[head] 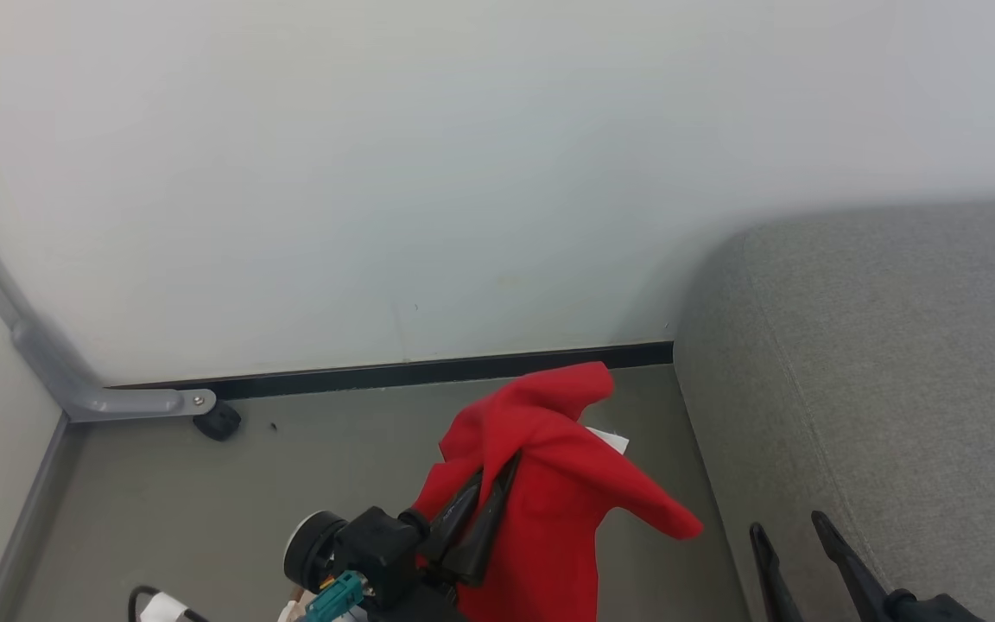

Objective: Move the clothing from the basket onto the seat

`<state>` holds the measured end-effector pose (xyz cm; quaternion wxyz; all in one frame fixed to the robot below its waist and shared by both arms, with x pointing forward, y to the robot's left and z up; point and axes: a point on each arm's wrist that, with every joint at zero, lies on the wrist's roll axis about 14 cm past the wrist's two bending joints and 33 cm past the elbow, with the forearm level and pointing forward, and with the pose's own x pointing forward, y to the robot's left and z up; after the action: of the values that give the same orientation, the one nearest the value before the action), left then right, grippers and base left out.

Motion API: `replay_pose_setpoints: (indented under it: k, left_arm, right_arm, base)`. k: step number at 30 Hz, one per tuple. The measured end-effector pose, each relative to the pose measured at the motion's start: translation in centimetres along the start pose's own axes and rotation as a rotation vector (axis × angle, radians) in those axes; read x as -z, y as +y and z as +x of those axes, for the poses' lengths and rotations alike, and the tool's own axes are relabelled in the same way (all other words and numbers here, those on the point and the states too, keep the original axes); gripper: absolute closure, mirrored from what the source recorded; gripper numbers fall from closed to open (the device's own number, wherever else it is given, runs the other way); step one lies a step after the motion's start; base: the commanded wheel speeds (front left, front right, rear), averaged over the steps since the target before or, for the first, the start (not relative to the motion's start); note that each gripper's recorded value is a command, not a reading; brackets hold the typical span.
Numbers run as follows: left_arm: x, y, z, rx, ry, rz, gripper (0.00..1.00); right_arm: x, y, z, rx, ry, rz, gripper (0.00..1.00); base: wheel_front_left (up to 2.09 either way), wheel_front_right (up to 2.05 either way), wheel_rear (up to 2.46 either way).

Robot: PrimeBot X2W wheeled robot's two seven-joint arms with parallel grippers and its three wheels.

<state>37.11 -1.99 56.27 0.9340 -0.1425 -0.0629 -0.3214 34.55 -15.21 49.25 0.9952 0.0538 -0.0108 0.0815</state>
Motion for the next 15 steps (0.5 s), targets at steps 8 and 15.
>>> replay_pose_setpoints:
  k: [8,15]
  left_arm:
    - [0.2,-0.5,-0.2,0.011,0.020,-0.005,1.00]
    - [0.2,-0.6,-0.2,0.014,0.027,-0.006,1.00]
  right_arm:
    - [-0.2,1.0,0.2,-0.033,-0.008,0.008,0.00]
    - [0.2,3.0,0.3,-0.103,0.008,0.019,0.00]
  base:
    - [0.00,0.00,0.00]
    - [0.00,0.00,0.00]
